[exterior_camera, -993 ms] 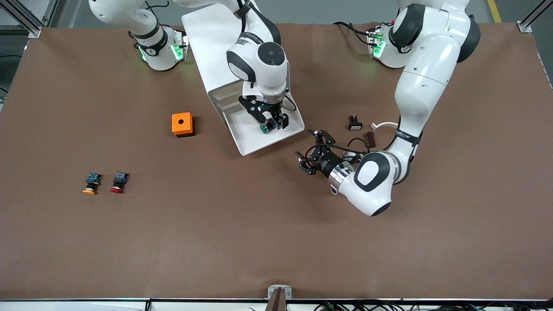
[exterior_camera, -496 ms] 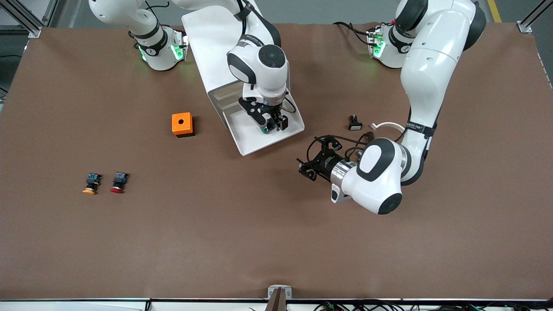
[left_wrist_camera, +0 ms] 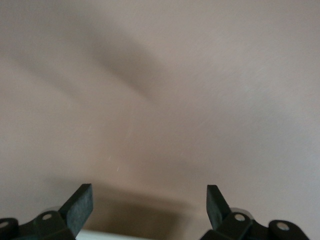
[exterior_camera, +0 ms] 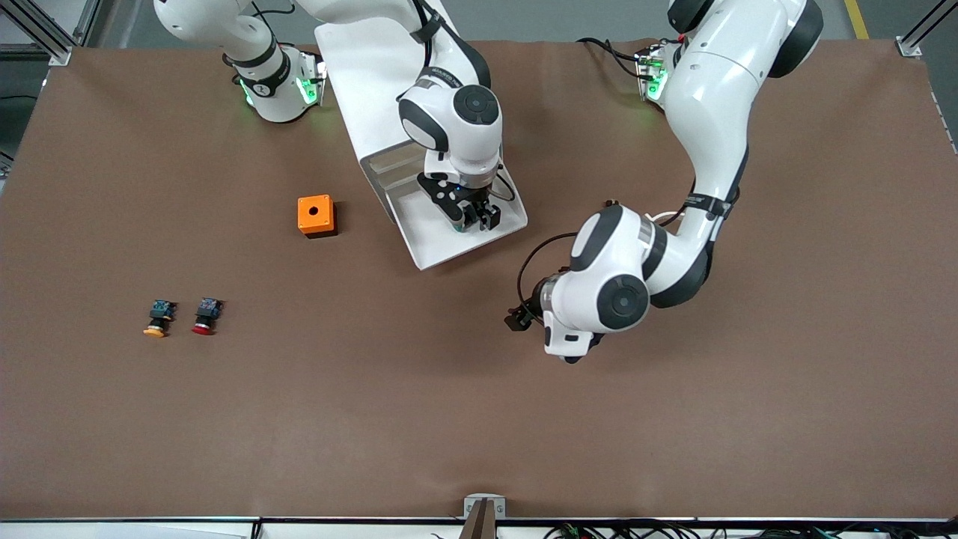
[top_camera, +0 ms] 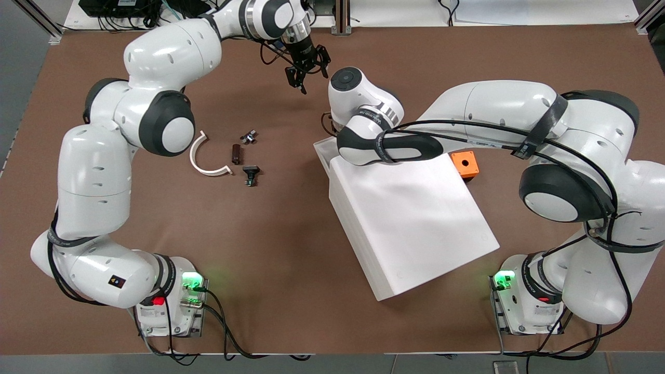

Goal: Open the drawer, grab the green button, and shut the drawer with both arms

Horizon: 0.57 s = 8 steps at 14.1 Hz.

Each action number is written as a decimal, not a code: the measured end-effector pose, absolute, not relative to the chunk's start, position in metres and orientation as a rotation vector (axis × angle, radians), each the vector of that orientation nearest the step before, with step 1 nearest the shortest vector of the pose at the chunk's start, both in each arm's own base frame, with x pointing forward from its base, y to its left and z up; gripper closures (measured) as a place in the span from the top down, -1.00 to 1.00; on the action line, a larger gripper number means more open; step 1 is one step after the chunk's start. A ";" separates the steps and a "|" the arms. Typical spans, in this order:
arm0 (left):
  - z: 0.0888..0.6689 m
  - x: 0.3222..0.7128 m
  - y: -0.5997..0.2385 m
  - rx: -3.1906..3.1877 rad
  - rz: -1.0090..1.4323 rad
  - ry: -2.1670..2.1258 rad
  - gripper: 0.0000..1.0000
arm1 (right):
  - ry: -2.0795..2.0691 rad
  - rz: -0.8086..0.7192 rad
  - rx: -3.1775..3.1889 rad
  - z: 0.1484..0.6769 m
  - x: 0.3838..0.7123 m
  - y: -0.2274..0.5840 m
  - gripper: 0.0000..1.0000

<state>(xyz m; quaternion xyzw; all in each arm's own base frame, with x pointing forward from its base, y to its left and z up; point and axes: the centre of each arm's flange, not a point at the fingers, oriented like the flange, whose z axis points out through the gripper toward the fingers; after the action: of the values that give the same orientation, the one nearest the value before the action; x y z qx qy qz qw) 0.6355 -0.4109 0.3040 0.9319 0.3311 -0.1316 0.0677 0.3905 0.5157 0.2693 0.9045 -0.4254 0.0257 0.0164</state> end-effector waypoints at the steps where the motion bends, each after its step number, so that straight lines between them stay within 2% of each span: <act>1: 0.305 0.637 -0.414 2.841 -0.314 0.971 1.00 | -1.323 0.080 2.813 0.269 0.391 0.516 0.63; 4: 0.307 0.641 -0.415 2.894 -0.176 0.925 1.00 | -1.325 0.081 2.816 0.271 0.391 0.517 -0.06; 5: 0.308 0.642 -0.414 2.912 -0.138 0.912 1.00 | -1.326 0.083 2.818 0.272 0.392 0.517 -0.19; 8: 0.307 0.643 -0.416 2.946 -0.056 0.873 1.00 | -1.341 0.092 2.826 0.279 0.398 0.519 -0.19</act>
<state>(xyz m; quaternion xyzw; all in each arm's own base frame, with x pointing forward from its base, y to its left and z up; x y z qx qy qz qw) 0.6429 -0.4163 0.3072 0.9580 0.2841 -0.0181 0.0343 0.3978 0.5185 0.2787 0.9030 -0.4286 0.0295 0.0063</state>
